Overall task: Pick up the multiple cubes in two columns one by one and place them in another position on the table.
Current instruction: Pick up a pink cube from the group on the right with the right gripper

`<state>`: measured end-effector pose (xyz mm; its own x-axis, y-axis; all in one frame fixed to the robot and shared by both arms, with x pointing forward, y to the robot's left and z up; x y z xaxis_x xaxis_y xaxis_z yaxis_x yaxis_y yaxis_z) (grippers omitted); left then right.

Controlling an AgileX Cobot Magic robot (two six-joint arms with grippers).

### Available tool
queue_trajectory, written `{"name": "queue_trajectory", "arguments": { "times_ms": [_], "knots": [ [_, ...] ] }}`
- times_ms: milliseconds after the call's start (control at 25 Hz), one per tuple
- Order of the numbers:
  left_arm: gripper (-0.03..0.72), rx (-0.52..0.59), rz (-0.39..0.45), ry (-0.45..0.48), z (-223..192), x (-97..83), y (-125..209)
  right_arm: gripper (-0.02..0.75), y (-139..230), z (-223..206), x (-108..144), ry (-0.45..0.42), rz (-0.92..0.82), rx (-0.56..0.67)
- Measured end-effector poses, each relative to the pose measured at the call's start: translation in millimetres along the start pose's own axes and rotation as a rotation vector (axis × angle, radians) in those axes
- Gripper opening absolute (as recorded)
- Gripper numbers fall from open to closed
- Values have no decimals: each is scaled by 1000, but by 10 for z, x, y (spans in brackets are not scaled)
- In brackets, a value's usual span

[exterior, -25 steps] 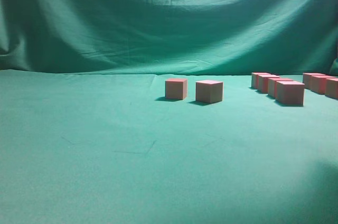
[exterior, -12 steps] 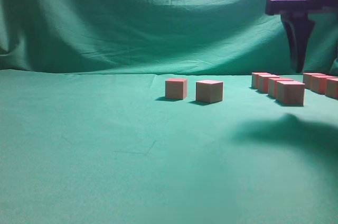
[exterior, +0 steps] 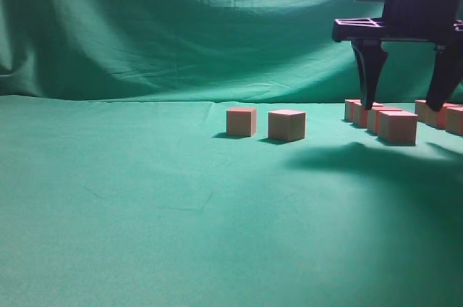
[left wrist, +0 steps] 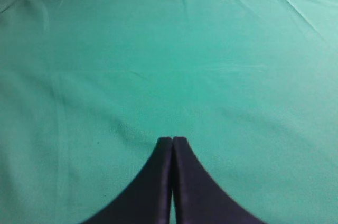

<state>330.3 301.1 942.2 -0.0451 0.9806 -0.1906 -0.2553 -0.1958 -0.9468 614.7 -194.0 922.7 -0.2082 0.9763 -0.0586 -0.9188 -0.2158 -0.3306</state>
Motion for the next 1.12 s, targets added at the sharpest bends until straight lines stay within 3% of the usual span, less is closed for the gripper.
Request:
{"name": "queue_trajectory", "arguments": {
  "times_ms": [160,200,360,720,840,960,1120],
  "knots": [
    [0,0,0,0,0,0,0,486,4,-112,9,2,4,25],
    [0,0,0,0,0,0,0,420,8,-127,10,2,6,29],
    [0,0,0,0,0,0,0,272,26,-188,14,3,9,43],
    [0,0,0,0,0,0,0,278,32,-189,11,6,15,60],
    [0,0,0,0,0,0,0,278,107,-50,35,13,36,118],
    [0,0,0,0,0,0,0,278,58,286,197,-17,127,109],
    [0,0,0,0,0,0,0,278,-75,812,637,-107,268,22]
  ]
}}
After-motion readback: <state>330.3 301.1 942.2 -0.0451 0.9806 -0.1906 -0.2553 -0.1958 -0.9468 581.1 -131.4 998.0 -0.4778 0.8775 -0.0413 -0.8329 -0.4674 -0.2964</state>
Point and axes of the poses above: a point on each arm's last joint axis where the gripper is mounted, z pointing back along that axis away from the gripper, x along the wrist's bending axis when the last joint is at zero, y = z × x, the point moved 4 cm from there along -z, pointing out along that axis toward the gripper, and after that the axes turned 13 degrees about z, right-handed, at the moved point
